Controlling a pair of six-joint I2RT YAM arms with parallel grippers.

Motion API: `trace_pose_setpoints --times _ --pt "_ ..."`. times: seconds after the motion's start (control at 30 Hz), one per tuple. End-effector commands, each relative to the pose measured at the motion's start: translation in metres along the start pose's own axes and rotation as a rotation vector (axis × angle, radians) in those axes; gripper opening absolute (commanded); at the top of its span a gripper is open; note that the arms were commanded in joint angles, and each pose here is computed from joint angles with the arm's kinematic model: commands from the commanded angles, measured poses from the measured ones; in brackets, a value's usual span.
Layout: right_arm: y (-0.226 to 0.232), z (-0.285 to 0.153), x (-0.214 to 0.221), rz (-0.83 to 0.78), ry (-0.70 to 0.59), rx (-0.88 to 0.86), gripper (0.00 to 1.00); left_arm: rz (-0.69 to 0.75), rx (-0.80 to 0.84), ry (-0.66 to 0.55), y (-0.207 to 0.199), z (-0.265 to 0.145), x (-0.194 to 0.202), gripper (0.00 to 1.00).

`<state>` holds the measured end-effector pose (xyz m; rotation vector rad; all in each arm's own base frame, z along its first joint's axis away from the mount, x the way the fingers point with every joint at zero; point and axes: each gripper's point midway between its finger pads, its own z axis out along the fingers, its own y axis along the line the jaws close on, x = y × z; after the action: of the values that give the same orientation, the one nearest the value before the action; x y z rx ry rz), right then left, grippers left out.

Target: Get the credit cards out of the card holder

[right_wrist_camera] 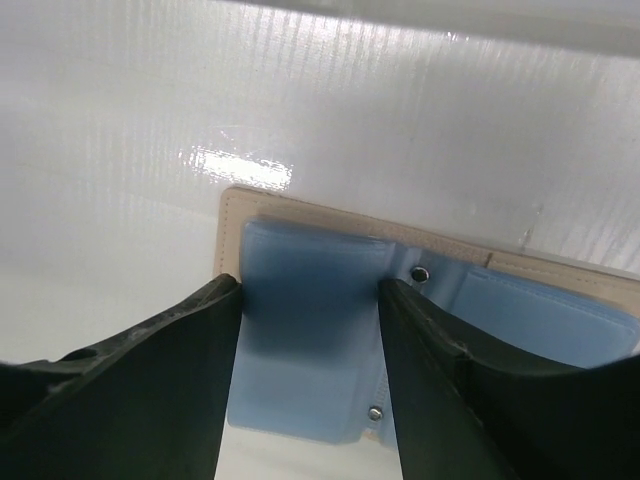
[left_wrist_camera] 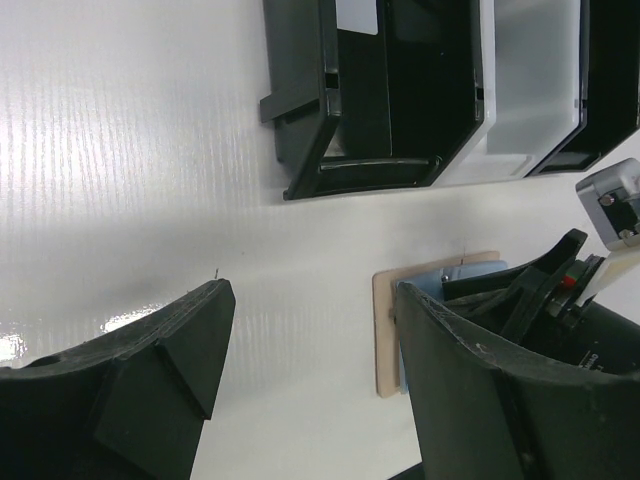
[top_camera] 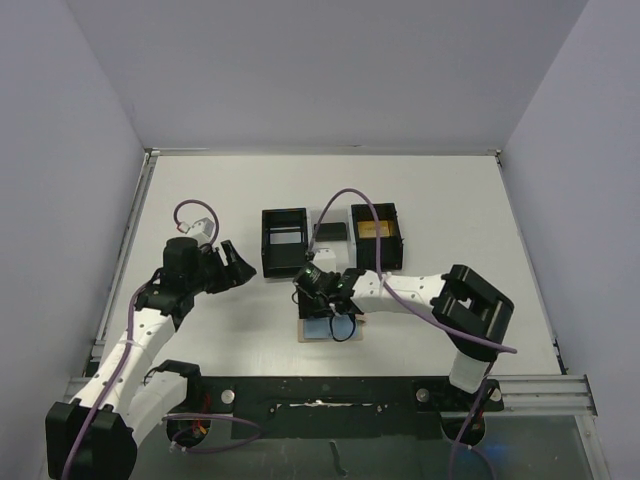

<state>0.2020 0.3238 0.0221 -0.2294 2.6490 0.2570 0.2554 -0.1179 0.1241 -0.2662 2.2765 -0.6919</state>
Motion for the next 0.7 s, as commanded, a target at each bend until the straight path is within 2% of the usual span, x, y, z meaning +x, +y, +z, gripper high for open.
trace_pose_setpoints --times 0.0,0.13,0.37,0.53,0.67 --pt "-0.002 -0.002 0.011 0.059 0.052 -0.122 0.35 0.022 0.030 -0.030 -0.009 -0.001 -0.010 0.65" --pt "0.008 -0.006 0.011 0.106 0.062 -0.259 0.38 0.027 0.065 -0.015 -0.015 0.000 -0.007 0.65" --pt "-0.001 -0.004 0.013 0.127 0.079 -0.250 0.46 0.017 0.204 0.087 -0.037 0.005 0.013 0.65" --pt "-0.002 -0.004 0.016 0.137 0.082 -0.264 0.46 -0.021 0.345 0.202 -0.071 0.008 0.046 0.65" --pt "-0.001 -0.006 0.015 0.144 0.079 -0.289 0.47 -0.041 0.366 0.266 -0.086 0.013 0.081 0.63"
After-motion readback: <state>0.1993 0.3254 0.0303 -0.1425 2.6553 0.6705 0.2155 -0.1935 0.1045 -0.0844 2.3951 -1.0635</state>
